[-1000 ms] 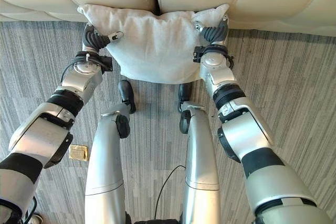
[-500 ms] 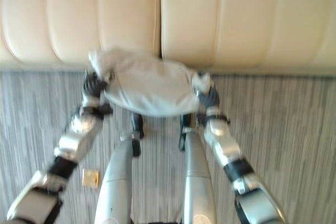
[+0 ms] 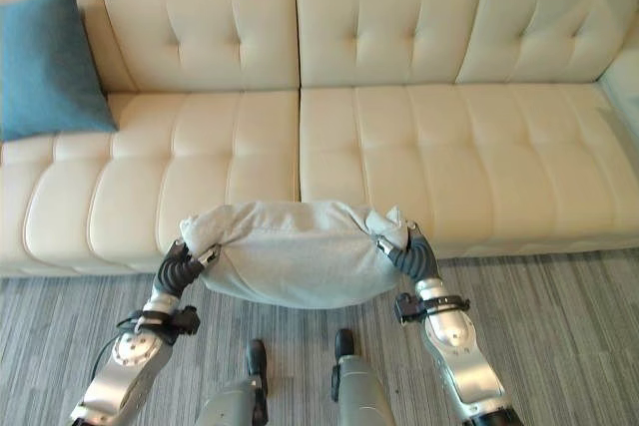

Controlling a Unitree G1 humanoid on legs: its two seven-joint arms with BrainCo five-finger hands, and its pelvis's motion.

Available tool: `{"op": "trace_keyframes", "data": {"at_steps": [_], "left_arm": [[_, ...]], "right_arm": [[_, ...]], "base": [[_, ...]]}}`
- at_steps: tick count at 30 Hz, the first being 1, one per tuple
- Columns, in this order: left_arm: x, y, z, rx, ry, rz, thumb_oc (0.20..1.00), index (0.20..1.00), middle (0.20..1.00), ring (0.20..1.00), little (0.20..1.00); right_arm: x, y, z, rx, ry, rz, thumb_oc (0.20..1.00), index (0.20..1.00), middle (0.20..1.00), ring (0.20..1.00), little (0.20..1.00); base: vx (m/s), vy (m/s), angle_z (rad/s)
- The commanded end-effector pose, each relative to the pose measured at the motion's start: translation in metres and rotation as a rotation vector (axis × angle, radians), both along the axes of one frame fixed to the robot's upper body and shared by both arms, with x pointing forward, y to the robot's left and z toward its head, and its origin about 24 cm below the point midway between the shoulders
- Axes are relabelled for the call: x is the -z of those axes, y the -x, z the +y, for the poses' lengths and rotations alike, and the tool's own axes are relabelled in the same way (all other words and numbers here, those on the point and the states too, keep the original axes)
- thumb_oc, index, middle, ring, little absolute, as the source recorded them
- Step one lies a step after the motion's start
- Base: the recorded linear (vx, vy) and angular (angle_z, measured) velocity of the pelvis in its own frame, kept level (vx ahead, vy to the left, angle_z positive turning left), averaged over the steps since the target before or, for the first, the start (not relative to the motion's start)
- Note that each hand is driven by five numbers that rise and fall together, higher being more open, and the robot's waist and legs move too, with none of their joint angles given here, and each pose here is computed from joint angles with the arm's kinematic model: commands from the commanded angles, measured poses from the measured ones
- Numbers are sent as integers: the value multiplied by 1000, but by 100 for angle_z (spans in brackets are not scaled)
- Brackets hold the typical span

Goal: Pick up all the scattered cushions and arrange them neatly on the sofa.

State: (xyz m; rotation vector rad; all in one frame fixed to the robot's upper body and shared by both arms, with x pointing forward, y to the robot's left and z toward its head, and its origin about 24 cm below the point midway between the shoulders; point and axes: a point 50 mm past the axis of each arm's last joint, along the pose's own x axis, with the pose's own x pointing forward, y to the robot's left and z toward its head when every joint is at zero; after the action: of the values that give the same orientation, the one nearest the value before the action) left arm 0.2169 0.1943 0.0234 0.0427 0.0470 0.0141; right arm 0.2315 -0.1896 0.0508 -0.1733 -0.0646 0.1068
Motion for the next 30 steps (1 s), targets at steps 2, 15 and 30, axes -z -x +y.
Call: {"op": "trace_keyframes", "data": {"at_steps": [2,15,30], "left_arm": [[-25,-8,12,-28,-31,-136,200,200,200,200,200],[-16,-5,9,5,-27,-89,200,200,200,200,200],[-12,3,18,-14,-54,-49,200,200,200,200,200]], "right_arm": [[-41,-6,-3,-17,5,-209,200,200,200,200,200],[-40,-1,-14,36,11,-206,200,200,200,200,200],[-33,-1,-6,42,-17,-177,200,200,200,200,200]], "base": [[101,-126,-2],[77,-129,12],[323,107,-25]]}}
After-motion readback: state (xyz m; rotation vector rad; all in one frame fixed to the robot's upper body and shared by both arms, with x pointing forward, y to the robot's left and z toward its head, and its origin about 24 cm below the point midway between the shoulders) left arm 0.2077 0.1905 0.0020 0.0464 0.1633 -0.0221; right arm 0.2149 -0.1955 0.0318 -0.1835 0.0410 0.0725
